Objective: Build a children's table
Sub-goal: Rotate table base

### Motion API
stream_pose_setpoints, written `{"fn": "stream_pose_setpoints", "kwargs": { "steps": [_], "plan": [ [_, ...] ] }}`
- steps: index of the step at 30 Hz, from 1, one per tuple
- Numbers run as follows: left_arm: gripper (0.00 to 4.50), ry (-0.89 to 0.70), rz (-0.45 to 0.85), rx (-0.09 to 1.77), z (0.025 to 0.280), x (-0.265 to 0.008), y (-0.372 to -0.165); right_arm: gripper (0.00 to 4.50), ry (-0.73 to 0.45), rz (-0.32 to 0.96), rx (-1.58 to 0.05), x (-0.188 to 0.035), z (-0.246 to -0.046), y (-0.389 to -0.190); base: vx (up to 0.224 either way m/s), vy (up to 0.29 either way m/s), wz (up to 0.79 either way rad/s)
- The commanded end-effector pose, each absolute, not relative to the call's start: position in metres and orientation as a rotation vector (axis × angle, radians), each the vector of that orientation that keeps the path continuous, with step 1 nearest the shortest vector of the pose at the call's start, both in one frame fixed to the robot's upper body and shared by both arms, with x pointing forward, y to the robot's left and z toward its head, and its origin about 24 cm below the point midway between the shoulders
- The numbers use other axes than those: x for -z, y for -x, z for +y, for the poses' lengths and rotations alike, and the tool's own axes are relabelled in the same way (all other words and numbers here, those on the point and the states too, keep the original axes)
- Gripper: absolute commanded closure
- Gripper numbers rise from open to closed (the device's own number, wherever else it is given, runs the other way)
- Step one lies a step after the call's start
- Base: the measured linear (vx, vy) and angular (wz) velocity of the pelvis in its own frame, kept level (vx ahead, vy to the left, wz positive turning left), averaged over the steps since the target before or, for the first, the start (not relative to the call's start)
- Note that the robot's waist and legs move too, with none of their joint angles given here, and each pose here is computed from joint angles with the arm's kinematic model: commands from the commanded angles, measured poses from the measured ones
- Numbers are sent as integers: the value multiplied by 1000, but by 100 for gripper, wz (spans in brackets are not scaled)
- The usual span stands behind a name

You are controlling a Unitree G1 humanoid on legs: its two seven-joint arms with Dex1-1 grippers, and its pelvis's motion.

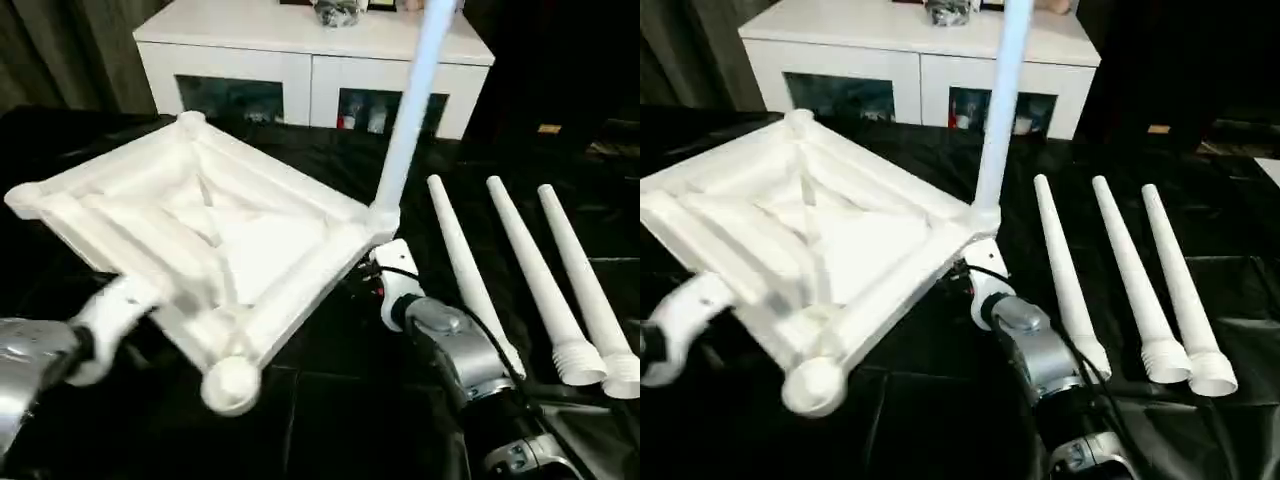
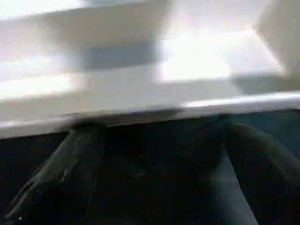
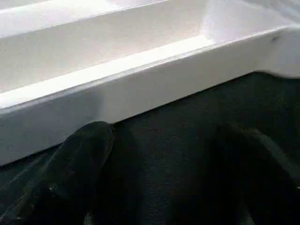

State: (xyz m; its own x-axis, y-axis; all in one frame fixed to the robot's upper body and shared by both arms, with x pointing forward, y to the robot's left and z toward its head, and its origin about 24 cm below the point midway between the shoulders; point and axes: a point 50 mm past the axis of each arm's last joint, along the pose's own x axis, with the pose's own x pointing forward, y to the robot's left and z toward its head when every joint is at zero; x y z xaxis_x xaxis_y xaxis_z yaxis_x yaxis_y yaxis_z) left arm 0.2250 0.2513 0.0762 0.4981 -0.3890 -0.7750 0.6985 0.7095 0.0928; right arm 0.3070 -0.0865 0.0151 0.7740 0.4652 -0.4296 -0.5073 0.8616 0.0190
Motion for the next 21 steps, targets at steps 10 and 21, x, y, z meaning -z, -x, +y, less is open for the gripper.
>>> {"fn": "stream_pose_setpoints", "kwargs": {
  "steps": [10,21],
  "plan": [
    [5,-338,574,967,166,-70,-235,41,136,382,-586,-28,-86,-305,0,0,0],
    [5,-313,477,1038,123,-57,-249,41,282,338,-345,-69,-148,-298,0,0,0]
  ]
}}
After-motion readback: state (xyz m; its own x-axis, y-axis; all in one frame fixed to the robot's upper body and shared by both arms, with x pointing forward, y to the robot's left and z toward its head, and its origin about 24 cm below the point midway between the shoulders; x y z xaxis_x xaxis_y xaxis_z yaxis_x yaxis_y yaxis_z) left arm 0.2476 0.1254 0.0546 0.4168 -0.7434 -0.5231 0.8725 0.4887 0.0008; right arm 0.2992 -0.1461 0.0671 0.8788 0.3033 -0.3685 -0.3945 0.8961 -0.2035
